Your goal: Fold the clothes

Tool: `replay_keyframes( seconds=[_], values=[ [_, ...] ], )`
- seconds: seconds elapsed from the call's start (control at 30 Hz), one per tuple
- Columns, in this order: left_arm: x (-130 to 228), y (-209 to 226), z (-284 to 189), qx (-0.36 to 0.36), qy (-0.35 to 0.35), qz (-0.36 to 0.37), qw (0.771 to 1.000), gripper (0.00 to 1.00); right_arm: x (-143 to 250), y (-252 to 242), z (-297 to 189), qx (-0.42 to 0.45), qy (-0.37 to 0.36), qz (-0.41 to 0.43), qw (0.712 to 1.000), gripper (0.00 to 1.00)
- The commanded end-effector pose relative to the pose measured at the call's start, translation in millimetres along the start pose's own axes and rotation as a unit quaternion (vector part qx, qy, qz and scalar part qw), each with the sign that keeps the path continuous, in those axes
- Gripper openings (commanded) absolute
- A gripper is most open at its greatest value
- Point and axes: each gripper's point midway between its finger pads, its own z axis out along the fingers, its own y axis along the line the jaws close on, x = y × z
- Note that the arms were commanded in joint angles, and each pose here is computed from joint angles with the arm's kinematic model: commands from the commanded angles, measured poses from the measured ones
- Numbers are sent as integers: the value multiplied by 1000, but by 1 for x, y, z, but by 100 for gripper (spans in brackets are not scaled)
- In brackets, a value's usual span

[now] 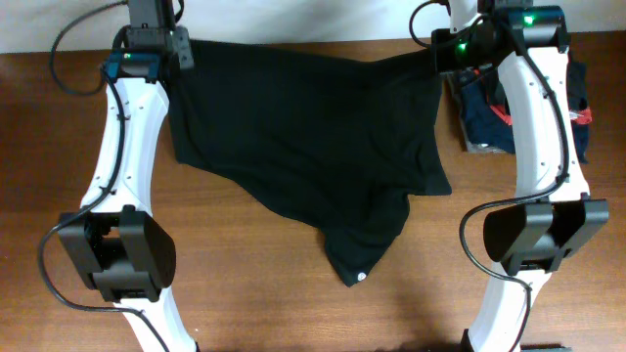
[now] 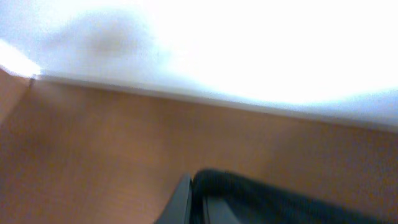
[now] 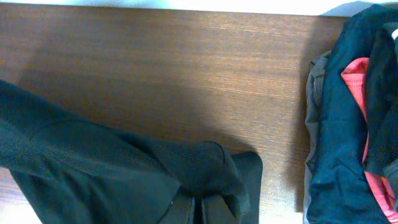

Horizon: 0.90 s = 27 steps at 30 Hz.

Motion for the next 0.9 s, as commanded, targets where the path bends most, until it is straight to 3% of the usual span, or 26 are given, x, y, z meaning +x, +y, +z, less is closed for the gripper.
replay_keyframes(
  seconds=[0.0,0.17,0.47,0.63,0.7,0.73,0.8,0.87],
  values=[
    [-32,-4,-3,21,-59,-25,998,1,-6,1,-4,2,-13,-1,1000,4],
    [-45,-17,11,41,-98,-33,994,1,-6,0,-2,2,-11,-1,1000,4],
    [-15,-41,74,44,-95,-28,994,2,-10,-5,2,15,-19,-3,1000,4],
    [-13,-52,92,49,-116,-33,991,16,-15,-13,9,31,-26,-4,999,4],
    [-15,-56,95,51,-126,-35,990,36,-15,-14,17,31,-24,-4,999,4],
    [-16,-58,96,52,-131,-36,989,60,-14,-16,24,31,-19,-3,999,4],
    [-17,-59,96,53,-135,-37,989,99,-11,-18,34,30,-12,-1,999,4],
    [-15,-59,97,53,-131,-35,989,99,-8,-20,42,30,-4,1,1000,4]
  ],
)
